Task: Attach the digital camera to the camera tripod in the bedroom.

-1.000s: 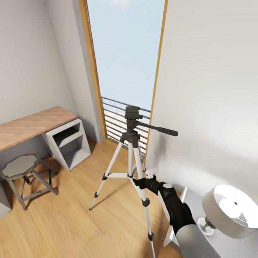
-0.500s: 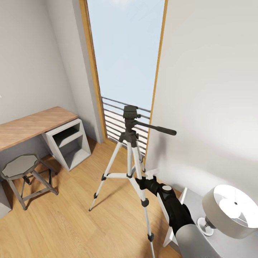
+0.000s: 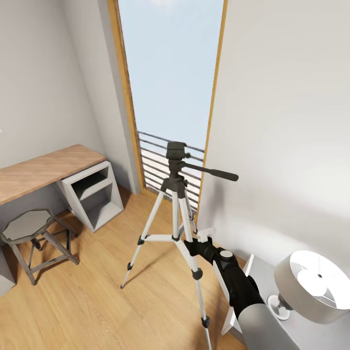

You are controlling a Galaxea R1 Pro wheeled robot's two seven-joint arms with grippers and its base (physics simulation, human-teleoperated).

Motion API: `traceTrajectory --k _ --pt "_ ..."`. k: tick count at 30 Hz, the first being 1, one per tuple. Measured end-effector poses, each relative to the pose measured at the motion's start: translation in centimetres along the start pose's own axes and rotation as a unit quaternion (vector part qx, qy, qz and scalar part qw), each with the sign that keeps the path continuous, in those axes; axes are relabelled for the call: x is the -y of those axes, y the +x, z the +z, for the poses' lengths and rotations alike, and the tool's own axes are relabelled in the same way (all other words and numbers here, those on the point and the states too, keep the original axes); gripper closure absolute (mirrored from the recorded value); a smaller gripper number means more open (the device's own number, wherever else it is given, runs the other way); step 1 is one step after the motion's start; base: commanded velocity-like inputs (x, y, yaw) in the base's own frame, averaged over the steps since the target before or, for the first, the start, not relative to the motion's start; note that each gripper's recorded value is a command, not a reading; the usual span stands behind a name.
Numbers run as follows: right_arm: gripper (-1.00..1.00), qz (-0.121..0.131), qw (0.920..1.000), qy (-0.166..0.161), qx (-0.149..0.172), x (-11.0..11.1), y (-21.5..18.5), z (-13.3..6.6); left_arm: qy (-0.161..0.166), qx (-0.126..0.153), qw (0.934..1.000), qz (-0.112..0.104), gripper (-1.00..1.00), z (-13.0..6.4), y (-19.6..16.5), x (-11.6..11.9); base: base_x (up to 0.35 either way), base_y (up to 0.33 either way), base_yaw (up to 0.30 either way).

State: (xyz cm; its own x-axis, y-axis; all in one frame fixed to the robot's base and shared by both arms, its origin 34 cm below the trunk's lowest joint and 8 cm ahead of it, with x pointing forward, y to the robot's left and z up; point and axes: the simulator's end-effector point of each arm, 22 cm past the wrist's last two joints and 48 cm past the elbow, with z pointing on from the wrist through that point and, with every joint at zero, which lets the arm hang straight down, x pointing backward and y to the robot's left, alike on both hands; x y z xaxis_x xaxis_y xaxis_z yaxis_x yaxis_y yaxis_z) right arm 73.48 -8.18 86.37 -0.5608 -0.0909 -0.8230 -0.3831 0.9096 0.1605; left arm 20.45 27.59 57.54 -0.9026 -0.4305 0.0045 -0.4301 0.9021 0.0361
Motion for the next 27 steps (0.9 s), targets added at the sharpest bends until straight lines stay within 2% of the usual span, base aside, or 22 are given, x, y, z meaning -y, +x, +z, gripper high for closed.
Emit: traceTrajectory --k 21,27 --pt "1.00 0.000 1.0000 0.000 0.002 -0.02 -0.25 -0.04 0.000 0.000 1.0000 0.000 1.00 0.00 -0.01 0.00 0.000 0.000 0.000" --pt "1.00 0.009 0.9999 0.005 0.006 0.26 -0.43 -0.06 0.000 0.000 1.0000 0.000 1.00 0.00 -0.02 0.00 0.000 0.000 0.000"
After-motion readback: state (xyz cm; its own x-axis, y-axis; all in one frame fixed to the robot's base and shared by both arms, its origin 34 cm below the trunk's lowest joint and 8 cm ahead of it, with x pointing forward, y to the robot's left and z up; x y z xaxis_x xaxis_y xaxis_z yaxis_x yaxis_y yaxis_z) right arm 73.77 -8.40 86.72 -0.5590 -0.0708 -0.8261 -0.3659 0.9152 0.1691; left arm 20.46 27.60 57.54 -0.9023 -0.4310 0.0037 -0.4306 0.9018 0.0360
